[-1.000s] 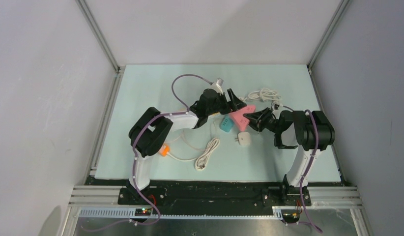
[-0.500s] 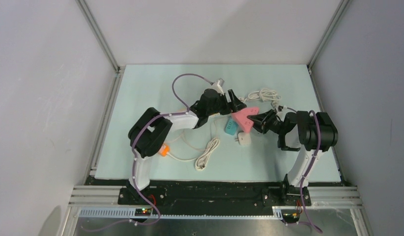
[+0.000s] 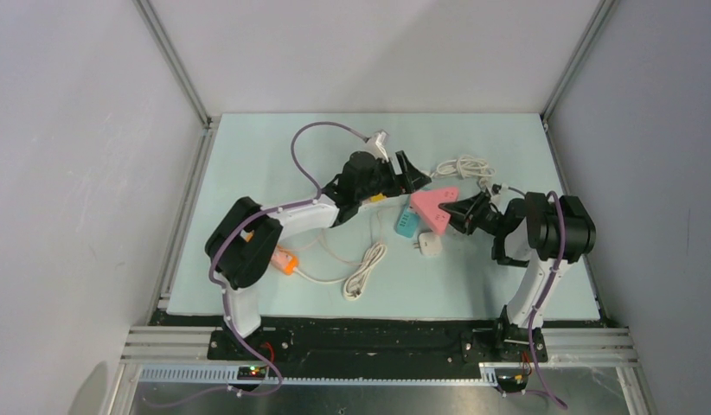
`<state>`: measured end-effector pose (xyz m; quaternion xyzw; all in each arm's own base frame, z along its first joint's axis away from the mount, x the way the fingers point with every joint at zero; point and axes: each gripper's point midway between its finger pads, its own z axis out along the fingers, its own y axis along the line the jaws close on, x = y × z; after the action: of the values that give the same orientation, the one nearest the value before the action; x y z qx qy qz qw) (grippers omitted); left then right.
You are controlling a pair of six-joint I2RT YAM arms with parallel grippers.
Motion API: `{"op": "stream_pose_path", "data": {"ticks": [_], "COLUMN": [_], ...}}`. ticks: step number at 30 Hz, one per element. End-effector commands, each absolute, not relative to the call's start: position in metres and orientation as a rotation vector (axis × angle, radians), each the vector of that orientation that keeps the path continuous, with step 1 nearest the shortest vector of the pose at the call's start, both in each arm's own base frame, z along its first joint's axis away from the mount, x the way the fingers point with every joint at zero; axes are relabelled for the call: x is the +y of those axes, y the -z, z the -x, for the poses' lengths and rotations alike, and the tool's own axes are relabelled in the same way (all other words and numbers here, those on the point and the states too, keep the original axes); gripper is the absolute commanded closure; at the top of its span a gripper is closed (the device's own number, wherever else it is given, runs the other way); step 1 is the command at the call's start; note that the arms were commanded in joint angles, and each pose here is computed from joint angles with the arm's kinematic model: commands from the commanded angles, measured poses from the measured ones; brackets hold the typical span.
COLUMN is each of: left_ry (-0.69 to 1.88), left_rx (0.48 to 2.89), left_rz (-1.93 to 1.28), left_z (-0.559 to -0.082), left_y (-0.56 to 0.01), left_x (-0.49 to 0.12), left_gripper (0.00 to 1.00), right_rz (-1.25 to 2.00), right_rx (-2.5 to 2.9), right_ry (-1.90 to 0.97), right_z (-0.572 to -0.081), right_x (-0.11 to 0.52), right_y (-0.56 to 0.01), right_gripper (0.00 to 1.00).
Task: Insert the plug
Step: Insert the plug into the socket.
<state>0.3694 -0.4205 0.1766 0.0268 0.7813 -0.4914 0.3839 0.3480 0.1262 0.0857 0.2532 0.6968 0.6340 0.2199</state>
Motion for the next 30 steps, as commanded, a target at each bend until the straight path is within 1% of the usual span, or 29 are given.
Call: {"op": "stream_pose_path", "data": {"ticks": [1,6,12,23,29,30], "left_ry": [1.238,1.245,1.245,1.256,1.281,1.286], "left_rx": [1.938,1.943,1.951,1.965,1.979,1.979], "left_rz": [-0.1,-0.106,-0.109,-0.117,-0.158,-0.17], "left_z": [-0.366,-0.364,-0.363,-0.363,-0.36,-0.36], "left_y": [-0.193,-0.192,-0.189,-0.184,-0.176,-0.175], "left_x": [-0.416,-0.417,-0.416,-0.42,-0.435,-0.44], "left_gripper": [0.13,0.13,0.13,0.13,0.14,0.15], "right_rz": [-0.622,-0.591,-0.599,-0.736,-0.764,-0.769], "right_rx": [1.946,2.031,2.124,2.2,2.213,2.225], "right_ry": [-1.711,-1.575,-1.568,-1.556,-1.524,-1.52], "right_z": [-0.349,-0.354,-0.353,-0.345,-0.347,-0.347], "right_x": [0.117,0.114,0.126,0.125,0.126,0.127], "right_y": [-0.079,-0.062,-0.049,-0.027,-0.024,-0.023], "right_gripper": [1.0,1.0,1.0,1.0,0.95,0.93]}}
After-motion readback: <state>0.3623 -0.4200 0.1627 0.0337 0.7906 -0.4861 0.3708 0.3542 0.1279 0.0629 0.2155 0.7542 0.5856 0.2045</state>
